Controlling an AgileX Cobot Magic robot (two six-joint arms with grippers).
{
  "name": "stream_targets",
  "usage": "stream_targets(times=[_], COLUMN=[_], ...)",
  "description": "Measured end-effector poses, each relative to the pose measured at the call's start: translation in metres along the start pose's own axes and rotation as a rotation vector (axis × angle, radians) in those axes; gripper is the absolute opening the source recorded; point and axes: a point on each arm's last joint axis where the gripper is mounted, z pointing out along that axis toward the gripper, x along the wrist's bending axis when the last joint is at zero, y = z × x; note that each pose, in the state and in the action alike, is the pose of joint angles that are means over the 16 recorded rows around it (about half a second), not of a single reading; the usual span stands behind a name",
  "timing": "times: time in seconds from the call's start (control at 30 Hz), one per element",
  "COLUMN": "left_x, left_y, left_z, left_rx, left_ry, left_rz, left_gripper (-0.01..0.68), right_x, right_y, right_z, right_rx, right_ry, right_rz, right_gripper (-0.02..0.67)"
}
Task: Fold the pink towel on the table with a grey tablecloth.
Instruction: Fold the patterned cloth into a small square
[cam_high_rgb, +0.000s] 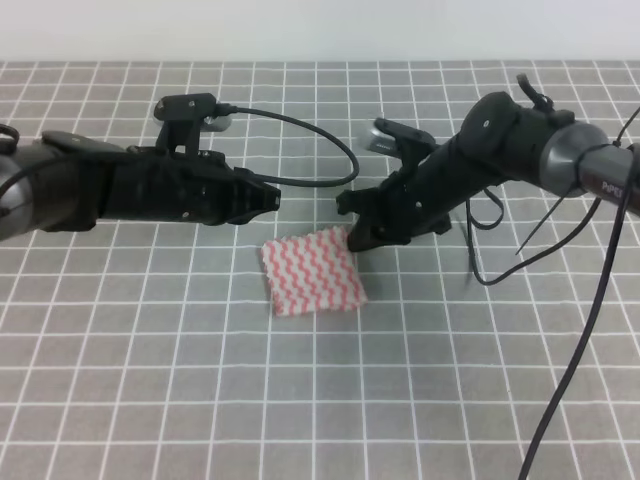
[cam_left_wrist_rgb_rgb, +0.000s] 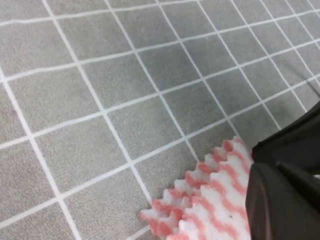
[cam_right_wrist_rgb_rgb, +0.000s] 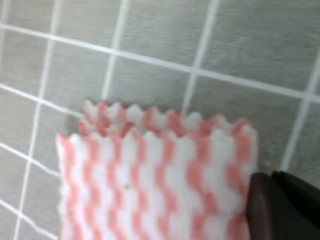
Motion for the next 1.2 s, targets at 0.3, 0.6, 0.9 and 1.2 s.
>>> stream_targets(times=[0.3, 0.6, 0.9, 1.2], left_x=[-0.002, -0.004, -0.005, -0.012], left_y=[-0.004, -0.008, -0.01, -0.015], left_z=[0.001, 0.0, 0.0, 0.0], left_rx=[0.036, 0.086, 0.11, 0.163], left_ry=[-0.022, -0.046, -0.067, -0.129], left_rz=[0.004, -0.005, -0.008, -0.012], left_gripper=[-0.002, -0.002, -0.002, -0.002], right_x=[0.007, 0.014, 0.004, 0.008], right_y=[-0.003, -0.011, -0.015, -0.012], right_z=[-0.008, -0.012, -0.004, -0.014], right_rx=[0.042, 0.135, 0.177, 0.149], right_ry=[0.034, 0.089, 0.031, 0.021], right_rz=[0.0, -0.023, -0.018, -0.021], right_gripper=[-0.015, -0.015, -0.015, -0.015])
